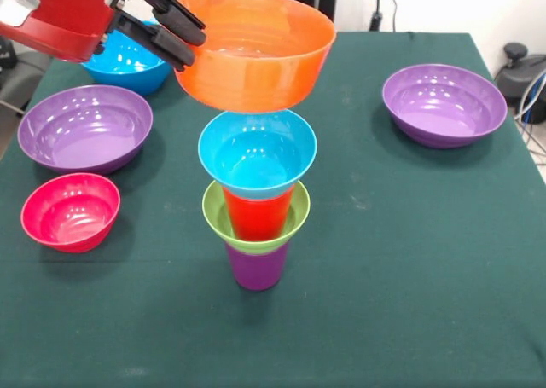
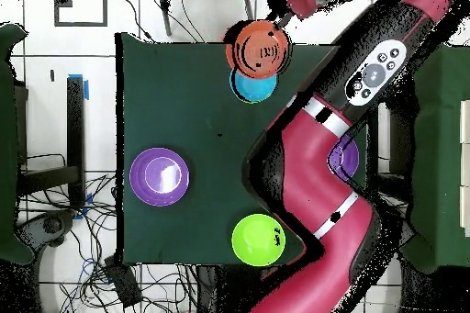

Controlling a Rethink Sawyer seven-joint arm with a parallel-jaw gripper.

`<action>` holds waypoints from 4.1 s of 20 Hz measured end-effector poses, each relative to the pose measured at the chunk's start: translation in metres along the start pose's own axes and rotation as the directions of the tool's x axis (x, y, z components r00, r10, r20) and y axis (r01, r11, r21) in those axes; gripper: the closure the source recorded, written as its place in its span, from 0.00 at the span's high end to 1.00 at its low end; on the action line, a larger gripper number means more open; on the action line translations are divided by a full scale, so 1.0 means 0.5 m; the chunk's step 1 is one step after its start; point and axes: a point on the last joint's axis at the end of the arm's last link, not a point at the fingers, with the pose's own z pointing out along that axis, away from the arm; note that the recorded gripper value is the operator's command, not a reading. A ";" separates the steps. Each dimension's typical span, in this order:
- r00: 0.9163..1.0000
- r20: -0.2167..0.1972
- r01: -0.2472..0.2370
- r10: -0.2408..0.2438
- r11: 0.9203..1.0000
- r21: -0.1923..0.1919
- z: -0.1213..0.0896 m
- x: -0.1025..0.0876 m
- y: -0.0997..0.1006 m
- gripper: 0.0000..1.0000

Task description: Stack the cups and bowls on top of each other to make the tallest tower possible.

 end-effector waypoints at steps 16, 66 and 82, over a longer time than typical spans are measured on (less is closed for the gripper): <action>0.968 0.221 0.124 -0.122 0.992 0.002 -0.056 -0.040 0.109 0.00; 0.986 0.164 0.021 -0.021 1.000 0.003 0.040 0.004 0.034 0.00; 0.984 0.176 0.009 -0.011 1.000 0.012 0.041 0.007 0.023 0.00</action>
